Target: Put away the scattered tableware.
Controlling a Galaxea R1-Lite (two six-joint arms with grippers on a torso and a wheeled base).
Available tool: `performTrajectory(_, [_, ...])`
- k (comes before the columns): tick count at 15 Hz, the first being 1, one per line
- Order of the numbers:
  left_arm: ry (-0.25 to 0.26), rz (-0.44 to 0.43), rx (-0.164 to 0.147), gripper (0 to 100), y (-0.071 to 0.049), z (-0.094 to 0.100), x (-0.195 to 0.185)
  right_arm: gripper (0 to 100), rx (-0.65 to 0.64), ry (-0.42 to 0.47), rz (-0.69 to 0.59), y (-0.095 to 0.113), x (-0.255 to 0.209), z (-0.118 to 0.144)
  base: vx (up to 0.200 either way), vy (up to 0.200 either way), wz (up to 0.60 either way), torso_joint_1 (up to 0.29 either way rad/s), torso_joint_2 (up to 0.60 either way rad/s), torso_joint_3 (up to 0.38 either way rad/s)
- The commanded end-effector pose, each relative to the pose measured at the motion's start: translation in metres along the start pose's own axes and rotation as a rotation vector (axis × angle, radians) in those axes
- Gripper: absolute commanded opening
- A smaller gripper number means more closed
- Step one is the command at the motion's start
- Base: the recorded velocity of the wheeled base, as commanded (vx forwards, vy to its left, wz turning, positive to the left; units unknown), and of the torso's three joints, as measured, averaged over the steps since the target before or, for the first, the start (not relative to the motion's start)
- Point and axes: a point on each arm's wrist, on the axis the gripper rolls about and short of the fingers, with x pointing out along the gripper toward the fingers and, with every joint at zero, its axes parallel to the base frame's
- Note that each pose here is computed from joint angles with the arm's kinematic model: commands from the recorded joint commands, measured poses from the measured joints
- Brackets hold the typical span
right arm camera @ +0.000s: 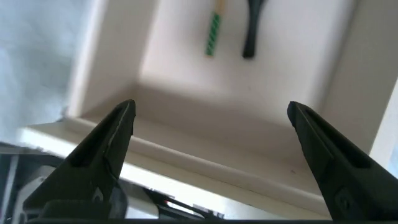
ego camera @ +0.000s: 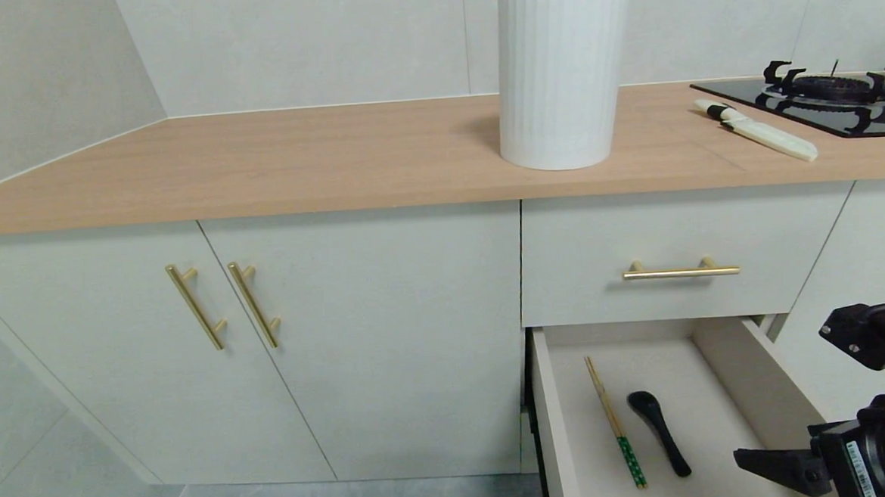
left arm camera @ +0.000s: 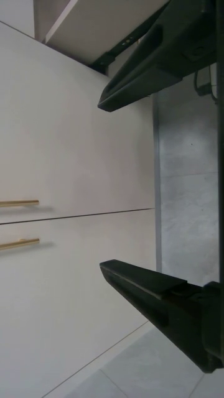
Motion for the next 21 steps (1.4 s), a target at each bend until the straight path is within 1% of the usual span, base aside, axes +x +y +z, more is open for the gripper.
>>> performTrajectory(1, [0.001, 0.000, -0.001, 100, 0.000, 0.000, 0.000, 100, -0.002, -0.021, 0.008, 0.000, -0.005, 0.000, 0.000, 0.000, 0.00, 0.000, 0.00, 0.000])
performTrajectory(2, [0.001, 0.000, -0.001, 100, 0.000, 0.000, 0.000, 100, -0.003, -0.018, 0.008, 0.001, -0.005, 0.000, 0.000, 0.000, 0.00, 0.000, 0.00, 0.000])
performTrajectory(7, [0.001, 0.000, -0.001, 100, 0.000, 0.000, 0.000, 100, -0.027, 0.020, 0.021, 0.004, -0.004, -0.005, -0.200, 0.000, 0.00, 0.003, 0.00, 0.003])
performTrajectory(11, [0.001, 0.000, 0.000, 100, 0.000, 0.000, 0.000, 100, -0.057, 0.072, 0.035, 0.008, -0.004, -0.011, -0.200, 0.000, 0.00, 0.000, 0.00, -0.001])
performTrajectory(13, [-0.001, 0.000, 0.000, 100, 0.000, 0.000, 0.000, 100, -0.082, 0.116, 0.046, 0.011, -0.003, -0.016, 0.000, 0.000, 0.00, 0.000, 0.00, 0.000])
performTrajectory(18, [0.001, 0.000, 0.000, 100, 0.000, 0.000, 0.000, 100, -0.170, 0.328, 0.048, 0.024, 0.025, -0.035, 0.000, 0.000, 0.00, 0.000, 0.00, 0.000])
performTrajectory(21, [0.001, 0.000, -0.001, 100, 0.000, 0.000, 0.000, 100, -0.179, 0.434, 0.014, 0.027, 0.047, -0.040, 0.000, 0.000, 0.00, 0.000, 0.00, 0.000])
